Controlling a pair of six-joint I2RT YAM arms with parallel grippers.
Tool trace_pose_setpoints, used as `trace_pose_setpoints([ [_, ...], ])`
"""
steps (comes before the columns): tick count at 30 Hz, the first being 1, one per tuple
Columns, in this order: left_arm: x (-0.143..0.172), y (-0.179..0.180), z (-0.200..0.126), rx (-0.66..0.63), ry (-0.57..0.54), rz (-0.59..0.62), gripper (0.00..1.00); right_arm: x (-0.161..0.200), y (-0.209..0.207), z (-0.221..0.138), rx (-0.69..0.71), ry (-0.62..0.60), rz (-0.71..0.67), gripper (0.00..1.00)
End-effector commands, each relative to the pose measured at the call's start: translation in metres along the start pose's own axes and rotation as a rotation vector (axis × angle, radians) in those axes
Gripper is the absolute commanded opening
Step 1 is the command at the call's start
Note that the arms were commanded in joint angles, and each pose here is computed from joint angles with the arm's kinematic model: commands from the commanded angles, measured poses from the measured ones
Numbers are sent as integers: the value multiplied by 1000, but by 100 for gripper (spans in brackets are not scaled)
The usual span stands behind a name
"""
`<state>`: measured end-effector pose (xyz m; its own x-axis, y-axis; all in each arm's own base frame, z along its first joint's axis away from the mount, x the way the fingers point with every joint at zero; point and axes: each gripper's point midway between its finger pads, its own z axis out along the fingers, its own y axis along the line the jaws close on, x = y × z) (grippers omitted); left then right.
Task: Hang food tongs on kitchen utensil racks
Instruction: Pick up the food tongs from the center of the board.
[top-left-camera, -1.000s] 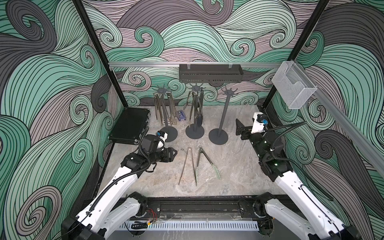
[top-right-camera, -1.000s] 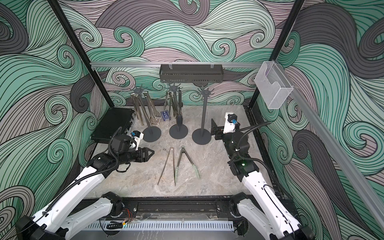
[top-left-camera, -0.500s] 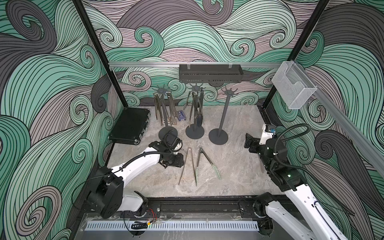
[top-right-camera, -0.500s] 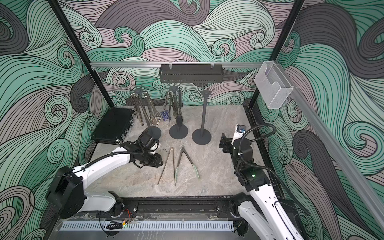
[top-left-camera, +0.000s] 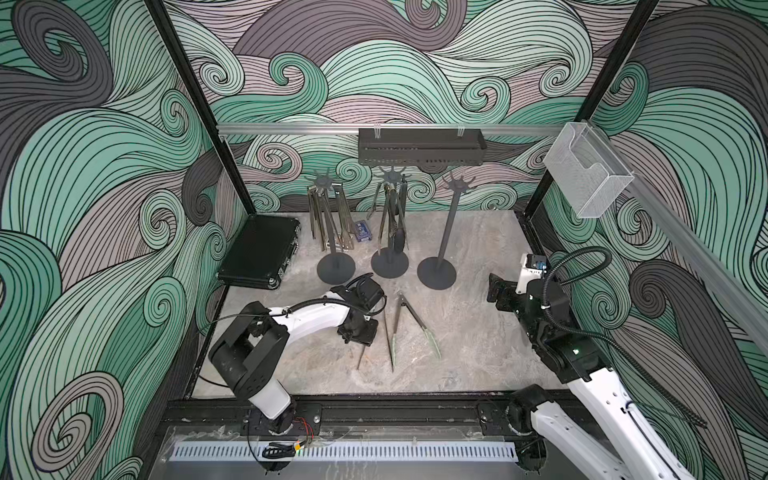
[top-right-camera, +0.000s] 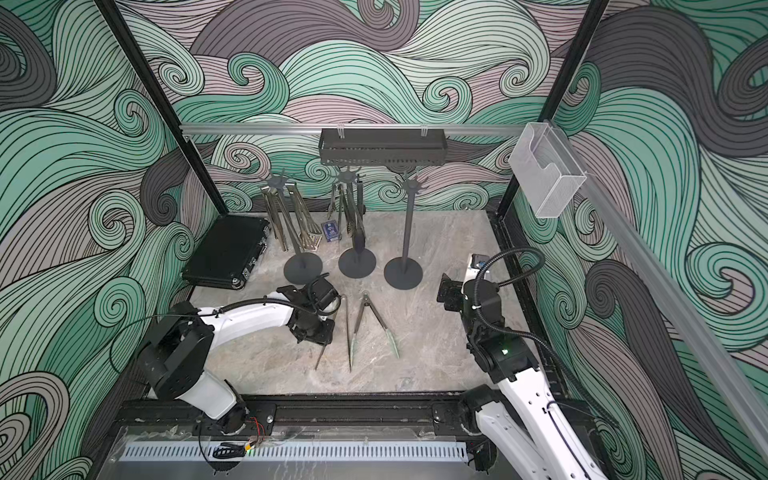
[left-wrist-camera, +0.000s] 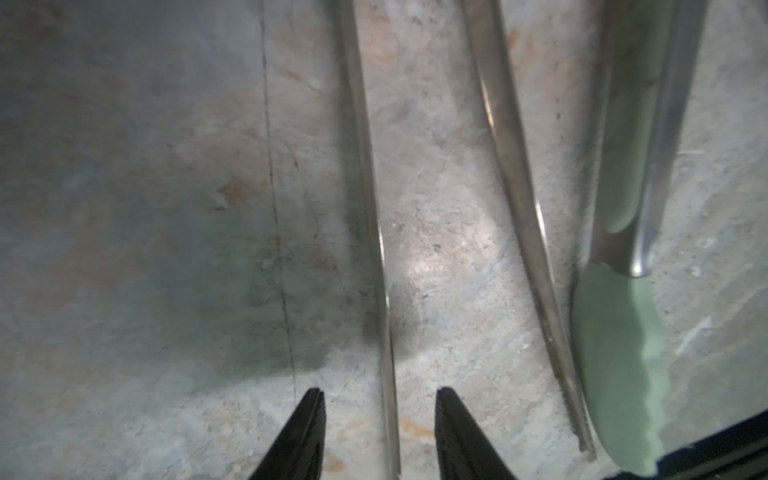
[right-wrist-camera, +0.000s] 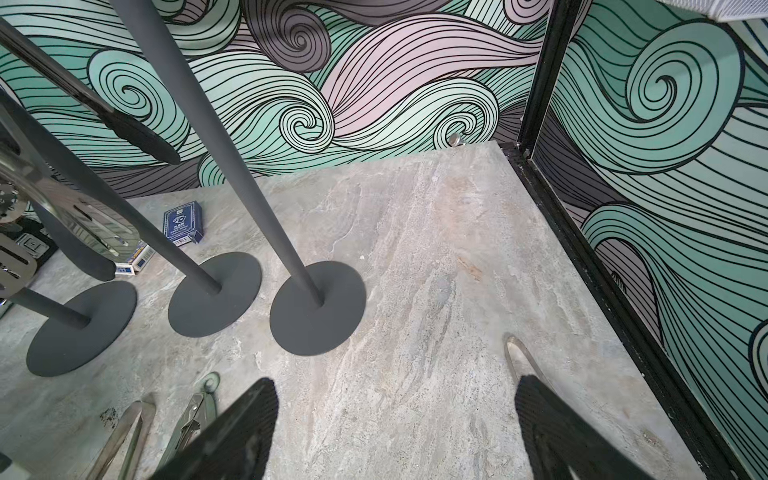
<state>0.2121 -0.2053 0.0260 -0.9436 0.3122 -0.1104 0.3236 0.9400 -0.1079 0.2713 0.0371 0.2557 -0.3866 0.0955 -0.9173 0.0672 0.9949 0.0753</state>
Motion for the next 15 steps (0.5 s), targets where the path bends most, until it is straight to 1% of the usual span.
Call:
trace_pose_setpoints([
  [1, -17, 0, 0, -49, -52, 2, 43, 3, 0, -1, -9, 0, -2, 90],
  [9, -23, 2, 13, -78, -86, -12, 31, 5, 1, -2, -16, 0, 2, 90],
  [11, -19, 4, 18, -86, -72, -9, 28, 5, 1, -2, -15, -1, 2, 90],
  [15, -11, 6, 25, -112, -52, -1, 26, 4, 1, -3, -18, -3, 3, 90],
])
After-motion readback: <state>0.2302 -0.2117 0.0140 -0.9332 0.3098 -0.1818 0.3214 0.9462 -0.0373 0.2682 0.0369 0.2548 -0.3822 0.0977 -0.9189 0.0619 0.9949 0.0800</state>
